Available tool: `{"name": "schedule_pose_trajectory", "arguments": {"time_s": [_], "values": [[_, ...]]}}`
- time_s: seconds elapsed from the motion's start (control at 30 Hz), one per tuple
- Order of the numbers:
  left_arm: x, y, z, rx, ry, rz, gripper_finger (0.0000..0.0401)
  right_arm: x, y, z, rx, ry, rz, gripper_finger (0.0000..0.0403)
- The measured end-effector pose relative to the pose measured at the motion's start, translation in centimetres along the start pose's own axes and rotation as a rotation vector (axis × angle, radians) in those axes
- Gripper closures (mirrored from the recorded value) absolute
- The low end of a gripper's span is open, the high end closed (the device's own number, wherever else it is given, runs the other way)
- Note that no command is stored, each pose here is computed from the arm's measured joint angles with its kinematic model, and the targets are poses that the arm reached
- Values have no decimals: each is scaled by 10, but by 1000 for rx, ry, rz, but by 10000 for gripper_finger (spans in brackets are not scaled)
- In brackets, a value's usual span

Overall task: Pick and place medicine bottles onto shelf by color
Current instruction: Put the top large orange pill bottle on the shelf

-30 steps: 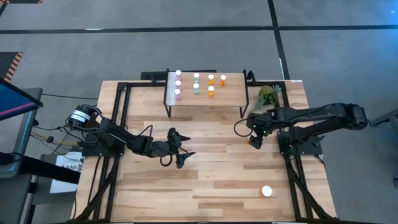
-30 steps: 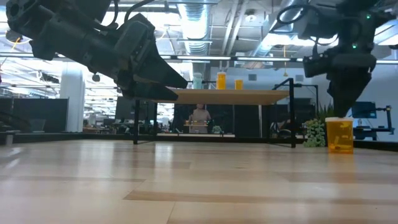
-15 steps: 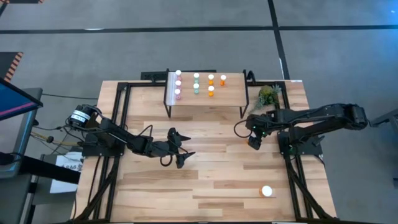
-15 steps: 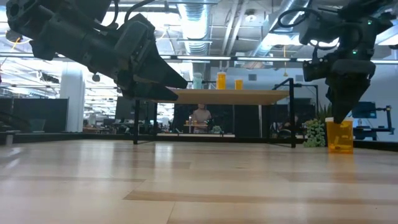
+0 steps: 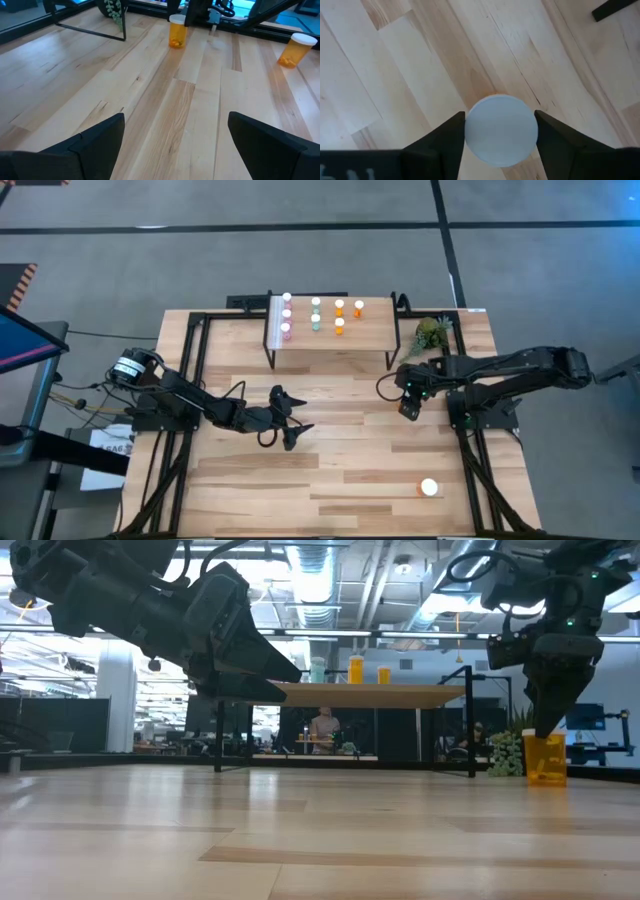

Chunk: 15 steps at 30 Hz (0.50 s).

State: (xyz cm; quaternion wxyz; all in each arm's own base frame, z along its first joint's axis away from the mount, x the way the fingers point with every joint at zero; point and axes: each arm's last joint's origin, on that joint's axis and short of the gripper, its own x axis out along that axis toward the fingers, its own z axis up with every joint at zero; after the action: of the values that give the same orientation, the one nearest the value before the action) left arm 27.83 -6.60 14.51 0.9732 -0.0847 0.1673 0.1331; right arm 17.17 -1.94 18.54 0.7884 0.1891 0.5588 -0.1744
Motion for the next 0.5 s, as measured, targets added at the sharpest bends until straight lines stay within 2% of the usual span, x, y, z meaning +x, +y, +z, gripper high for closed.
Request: {"name": "schedule_pose_trajectory", "arguments": {"time_s": [0.13, 0.37, 0.5], "values": [[0, 0, 0, 0, 0, 0, 57, -1, 0, 0, 0, -1, 1, 192], [0, 0, 0, 0, 0, 1, 57, -13, 4, 9, -5, -21, 14, 173], [0, 0, 0, 0, 0, 1, 57, -26, 8, 19, -19, -56, 33, 176]]}}
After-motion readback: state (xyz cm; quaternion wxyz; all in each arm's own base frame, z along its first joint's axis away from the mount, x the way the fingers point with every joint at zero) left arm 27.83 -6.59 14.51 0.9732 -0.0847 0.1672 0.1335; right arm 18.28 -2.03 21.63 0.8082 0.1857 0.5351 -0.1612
